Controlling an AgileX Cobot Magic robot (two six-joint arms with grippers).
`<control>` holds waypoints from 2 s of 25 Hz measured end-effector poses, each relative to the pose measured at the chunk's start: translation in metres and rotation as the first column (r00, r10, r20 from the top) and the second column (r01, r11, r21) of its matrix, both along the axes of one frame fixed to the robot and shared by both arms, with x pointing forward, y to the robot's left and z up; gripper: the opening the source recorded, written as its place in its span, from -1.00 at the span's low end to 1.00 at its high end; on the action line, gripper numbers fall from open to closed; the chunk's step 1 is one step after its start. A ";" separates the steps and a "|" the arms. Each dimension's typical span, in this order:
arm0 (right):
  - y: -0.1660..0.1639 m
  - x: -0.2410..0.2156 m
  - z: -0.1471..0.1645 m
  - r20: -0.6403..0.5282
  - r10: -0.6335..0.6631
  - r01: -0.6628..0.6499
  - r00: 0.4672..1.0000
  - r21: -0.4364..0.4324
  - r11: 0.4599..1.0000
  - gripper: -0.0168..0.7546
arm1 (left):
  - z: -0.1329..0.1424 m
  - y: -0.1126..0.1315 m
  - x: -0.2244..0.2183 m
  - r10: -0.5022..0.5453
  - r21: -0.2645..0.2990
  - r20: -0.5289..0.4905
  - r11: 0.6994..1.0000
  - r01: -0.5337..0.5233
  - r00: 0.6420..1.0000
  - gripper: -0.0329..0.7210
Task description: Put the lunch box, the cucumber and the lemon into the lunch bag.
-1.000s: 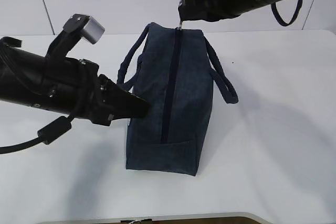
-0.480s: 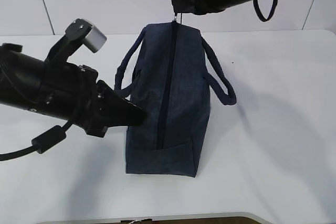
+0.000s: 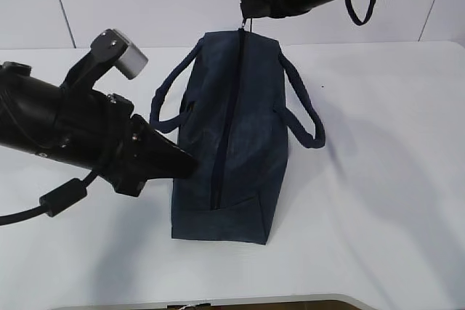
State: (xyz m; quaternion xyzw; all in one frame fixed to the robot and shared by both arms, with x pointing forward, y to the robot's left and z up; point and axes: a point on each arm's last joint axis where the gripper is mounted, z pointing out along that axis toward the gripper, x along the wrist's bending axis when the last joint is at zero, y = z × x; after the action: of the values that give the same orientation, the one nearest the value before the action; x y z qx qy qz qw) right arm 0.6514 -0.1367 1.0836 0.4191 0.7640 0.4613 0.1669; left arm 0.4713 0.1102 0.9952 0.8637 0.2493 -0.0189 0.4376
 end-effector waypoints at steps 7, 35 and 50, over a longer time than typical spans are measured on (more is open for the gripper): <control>-0.012 0.002 -0.005 -0.062 0.045 -0.048 0.997 -0.047 0.998 -0.94 | -0.001 0.002 0.001 0.006 0.023 0.022 1.000 -0.007 1.000 -0.94; -0.021 -0.032 0.006 -0.411 0.246 -0.360 0.878 -0.227 0.905 -0.94 | 0.023 0.060 0.052 0.511 0.064 0.421 0.808 -0.586 0.750 -0.94; -0.012 -0.034 0.012 -0.419 0.281 -0.349 0.864 -0.097 0.932 -0.94 | 0.024 0.066 0.055 0.551 0.060 0.450 0.767 -0.639 0.703 -0.92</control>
State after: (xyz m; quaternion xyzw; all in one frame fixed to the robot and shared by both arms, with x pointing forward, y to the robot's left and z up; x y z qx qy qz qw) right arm 0.6170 -0.1490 1.0952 0.3575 0.8764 0.3209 -0.0349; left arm 0.5260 0.1760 1.0189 0.7613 0.4200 0.3304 0.3671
